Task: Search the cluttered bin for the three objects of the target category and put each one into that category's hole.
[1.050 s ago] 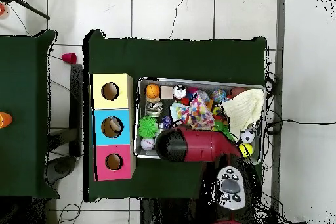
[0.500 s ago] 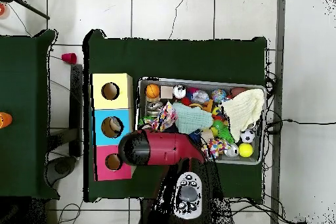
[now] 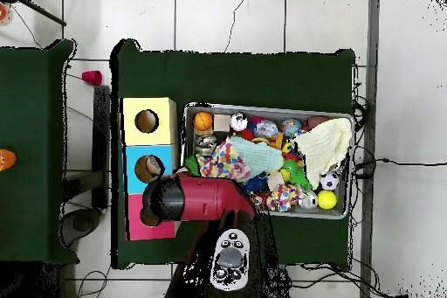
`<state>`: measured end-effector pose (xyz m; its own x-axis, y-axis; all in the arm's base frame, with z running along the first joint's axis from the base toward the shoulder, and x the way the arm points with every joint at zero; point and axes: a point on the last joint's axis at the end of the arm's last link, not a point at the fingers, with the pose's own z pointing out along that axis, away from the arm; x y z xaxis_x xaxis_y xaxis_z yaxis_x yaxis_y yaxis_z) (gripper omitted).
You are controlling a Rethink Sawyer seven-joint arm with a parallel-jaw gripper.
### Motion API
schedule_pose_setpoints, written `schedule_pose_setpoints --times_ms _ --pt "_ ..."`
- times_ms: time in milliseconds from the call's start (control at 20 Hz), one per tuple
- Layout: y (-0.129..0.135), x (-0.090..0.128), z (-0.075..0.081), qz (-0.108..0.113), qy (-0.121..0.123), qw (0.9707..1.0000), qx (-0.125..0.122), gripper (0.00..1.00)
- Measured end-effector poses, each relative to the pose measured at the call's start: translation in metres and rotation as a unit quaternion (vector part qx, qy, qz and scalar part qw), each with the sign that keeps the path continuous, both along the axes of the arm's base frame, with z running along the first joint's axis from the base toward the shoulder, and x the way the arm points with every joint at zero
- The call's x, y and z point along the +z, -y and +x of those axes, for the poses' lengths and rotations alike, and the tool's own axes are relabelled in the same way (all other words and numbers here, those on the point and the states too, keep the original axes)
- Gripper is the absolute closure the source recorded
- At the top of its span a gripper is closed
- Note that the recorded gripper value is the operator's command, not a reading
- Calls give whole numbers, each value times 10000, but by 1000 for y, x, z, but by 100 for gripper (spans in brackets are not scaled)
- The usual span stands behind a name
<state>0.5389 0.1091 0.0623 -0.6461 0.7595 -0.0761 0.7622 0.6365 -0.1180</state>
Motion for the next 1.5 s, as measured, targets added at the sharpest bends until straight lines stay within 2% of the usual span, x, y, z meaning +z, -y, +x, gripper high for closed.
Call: schedule_pose_setpoints --times_ms 400,600,650,850,950,1050,1350,1450,1500 --pt "10 5 -4 -129 -74 9999 -62 0" --pt "20 21 -8 -209 -349 9990 -194 0" --pt "23 29 -8 -228 -483 9983 -252 0" --pt "30 47 -3 -260 -710 9964 -371 0" --pt "37 61 6 -299 -735 9959 -437 0" --pt "44 68 17 -359 -618 9966 -417 0" --pt "74 75 47 -556 -346 9972 -358 0" --pt "99 73 63 -673 -251 9966 -392 0" --pt "103 73 65 -685 -243 9966 -400 0"
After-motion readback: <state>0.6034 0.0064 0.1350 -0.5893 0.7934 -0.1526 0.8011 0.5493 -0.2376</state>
